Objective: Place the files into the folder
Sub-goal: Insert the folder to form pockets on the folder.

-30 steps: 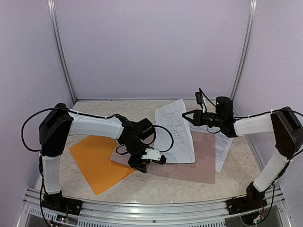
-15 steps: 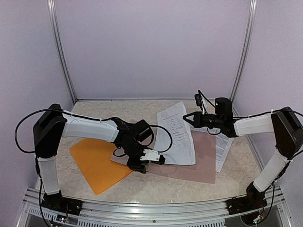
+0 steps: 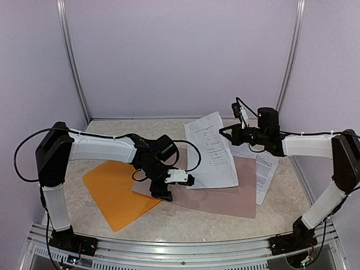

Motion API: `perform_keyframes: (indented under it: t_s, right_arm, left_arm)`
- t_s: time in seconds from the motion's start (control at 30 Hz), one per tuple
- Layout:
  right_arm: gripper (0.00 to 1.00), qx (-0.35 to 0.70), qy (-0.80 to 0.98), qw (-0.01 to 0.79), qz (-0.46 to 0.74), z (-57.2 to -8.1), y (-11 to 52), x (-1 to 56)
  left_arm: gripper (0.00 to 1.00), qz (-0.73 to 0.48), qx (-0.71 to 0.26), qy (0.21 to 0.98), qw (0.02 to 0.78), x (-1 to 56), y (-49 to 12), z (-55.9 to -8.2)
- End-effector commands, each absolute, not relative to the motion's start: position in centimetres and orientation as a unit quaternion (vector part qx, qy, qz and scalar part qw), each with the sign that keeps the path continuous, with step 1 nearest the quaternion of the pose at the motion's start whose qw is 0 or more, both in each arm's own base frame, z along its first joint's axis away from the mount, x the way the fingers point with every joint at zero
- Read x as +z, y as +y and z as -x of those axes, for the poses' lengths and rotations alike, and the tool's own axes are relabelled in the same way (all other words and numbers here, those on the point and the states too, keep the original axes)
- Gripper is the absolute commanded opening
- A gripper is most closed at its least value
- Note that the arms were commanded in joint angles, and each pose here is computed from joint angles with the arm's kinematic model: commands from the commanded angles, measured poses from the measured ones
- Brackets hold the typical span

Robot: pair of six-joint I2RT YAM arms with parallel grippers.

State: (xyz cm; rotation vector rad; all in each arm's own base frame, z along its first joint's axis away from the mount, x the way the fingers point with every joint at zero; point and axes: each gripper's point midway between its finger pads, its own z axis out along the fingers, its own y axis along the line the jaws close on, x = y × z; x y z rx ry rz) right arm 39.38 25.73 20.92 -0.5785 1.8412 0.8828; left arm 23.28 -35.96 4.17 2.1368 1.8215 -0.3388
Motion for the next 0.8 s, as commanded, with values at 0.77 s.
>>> perform_keyframes:
  t_s: [0.77]
  right_arm:
    - [0.0,0.354,0.788,0.475,0.17,-39.0,24.6,17.8]
  left_arm:
    - [0.99,-0.282,0.027,0.946,0.161,5.8,-36.6,-27.4]
